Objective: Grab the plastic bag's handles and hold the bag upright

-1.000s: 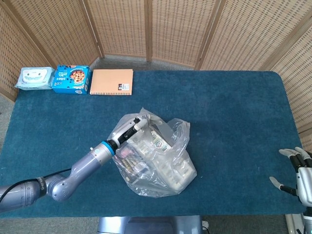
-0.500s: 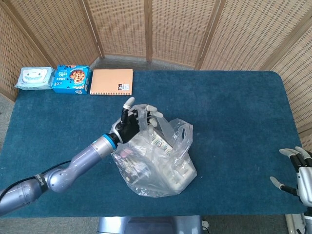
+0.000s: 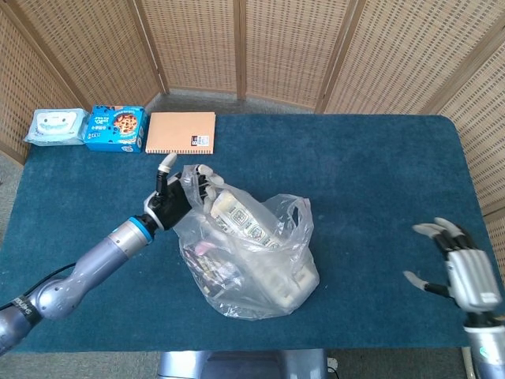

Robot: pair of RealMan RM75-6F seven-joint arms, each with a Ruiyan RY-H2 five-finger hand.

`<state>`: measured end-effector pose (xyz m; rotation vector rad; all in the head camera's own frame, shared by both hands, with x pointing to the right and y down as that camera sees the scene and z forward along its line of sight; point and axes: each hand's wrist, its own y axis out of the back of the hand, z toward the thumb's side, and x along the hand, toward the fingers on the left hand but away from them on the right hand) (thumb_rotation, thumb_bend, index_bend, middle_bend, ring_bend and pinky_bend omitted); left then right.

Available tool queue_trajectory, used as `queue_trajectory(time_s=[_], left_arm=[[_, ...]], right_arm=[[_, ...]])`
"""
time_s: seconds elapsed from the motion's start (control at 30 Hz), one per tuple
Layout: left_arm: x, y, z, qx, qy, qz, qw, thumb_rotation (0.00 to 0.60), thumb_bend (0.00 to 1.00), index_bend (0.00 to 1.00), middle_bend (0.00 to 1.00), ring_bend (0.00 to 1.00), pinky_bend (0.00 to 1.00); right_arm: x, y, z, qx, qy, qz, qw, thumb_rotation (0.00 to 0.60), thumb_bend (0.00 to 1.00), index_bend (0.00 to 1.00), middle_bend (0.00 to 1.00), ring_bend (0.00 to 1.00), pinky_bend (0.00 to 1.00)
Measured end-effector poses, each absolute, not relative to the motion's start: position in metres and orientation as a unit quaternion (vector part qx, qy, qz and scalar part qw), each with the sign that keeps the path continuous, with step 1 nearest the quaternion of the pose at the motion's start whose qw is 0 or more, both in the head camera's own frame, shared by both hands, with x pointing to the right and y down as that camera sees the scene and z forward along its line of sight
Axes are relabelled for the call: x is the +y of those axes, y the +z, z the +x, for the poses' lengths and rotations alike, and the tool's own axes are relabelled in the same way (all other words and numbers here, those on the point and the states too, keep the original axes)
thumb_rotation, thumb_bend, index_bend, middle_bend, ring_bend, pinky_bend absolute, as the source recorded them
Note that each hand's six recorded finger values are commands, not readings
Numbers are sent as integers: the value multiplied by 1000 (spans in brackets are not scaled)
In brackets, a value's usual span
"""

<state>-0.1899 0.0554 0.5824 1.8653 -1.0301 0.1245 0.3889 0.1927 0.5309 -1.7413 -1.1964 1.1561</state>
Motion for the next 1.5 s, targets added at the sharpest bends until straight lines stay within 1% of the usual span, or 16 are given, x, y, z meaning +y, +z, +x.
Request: queue_trajectory(time_s=[0.2, 0.43, 0.67, 0.97, 1.2, 1.5], left_arm=[[55, 574, -194, -417, 51, 773, 475, 0, 280, 459, 467, 545, 628], [57, 567, -192, -403, 40, 776, 484, 0, 288, 459, 468, 545, 628], [58, 566, -187, -385, 34, 784, 486, 0, 288, 460, 467, 545, 623], [53, 565, -169, -364, 17, 795, 486, 0, 288, 459, 467, 545, 619], [45, 563, -158, -357, 9, 798, 486, 0, 288, 459, 467, 545, 611], [44, 567, -156, -358, 13, 798, 486, 0, 288, 459, 467, 545, 607]], right_arm=[[167, 555, 349, -446, 393, -715, 368, 542, 137, 262, 291, 179, 171], [153, 575, 325, -441, 367, -731, 369, 544, 138, 262, 283, 179, 192], [143, 581, 305, -454, 338, -739, 365, 547, 132, 262, 281, 179, 179], [127, 585, 273, -474, 290, -752, 354, 544, 120, 261, 281, 179, 150], [119, 600, 260, -477, 291, -757, 339, 544, 120, 261, 281, 179, 142], [118, 614, 240, -477, 280, -768, 324, 547, 119, 261, 281, 179, 123]])
